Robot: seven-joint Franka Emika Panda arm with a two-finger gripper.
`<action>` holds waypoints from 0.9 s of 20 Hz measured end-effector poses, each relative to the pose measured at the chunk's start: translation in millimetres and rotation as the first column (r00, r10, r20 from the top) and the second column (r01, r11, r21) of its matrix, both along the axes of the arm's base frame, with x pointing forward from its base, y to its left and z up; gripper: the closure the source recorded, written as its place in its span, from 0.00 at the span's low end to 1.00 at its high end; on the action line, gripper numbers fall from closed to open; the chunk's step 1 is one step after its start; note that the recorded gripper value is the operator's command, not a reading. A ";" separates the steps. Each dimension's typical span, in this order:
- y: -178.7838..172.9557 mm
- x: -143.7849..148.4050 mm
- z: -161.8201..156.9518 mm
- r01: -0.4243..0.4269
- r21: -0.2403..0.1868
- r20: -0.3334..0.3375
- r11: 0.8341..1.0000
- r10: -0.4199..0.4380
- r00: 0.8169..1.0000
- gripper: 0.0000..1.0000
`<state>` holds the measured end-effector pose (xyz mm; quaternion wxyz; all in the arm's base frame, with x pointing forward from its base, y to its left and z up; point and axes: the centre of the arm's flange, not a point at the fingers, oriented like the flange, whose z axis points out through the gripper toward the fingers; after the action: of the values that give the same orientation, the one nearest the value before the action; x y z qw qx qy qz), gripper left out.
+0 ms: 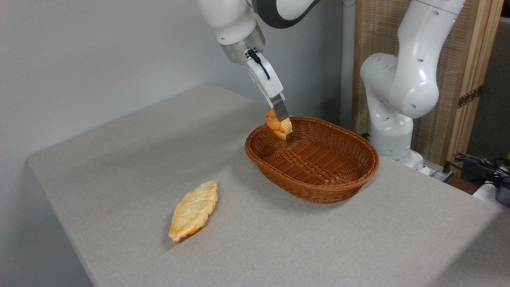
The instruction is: Put bread into the basket
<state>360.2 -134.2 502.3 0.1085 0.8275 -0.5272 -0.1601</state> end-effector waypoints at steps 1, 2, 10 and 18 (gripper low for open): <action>-0.5 1.4 -0.9 -0.001 -0.001 0.004 1.000 0.001 1.000 0.00; -1.2 3.4 -2.1 -0.002 -0.002 0.009 1.000 0.002 1.000 0.00; 8.6 59.5 63.4 -0.071 -0.071 0.229 0.995 0.086 0.970 0.00; 92.4 155.4 131.2 -0.274 -0.118 0.416 0.954 0.298 0.859 0.00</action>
<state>515.6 -41.8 633.5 0.0351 0.9080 -0.4134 0.0583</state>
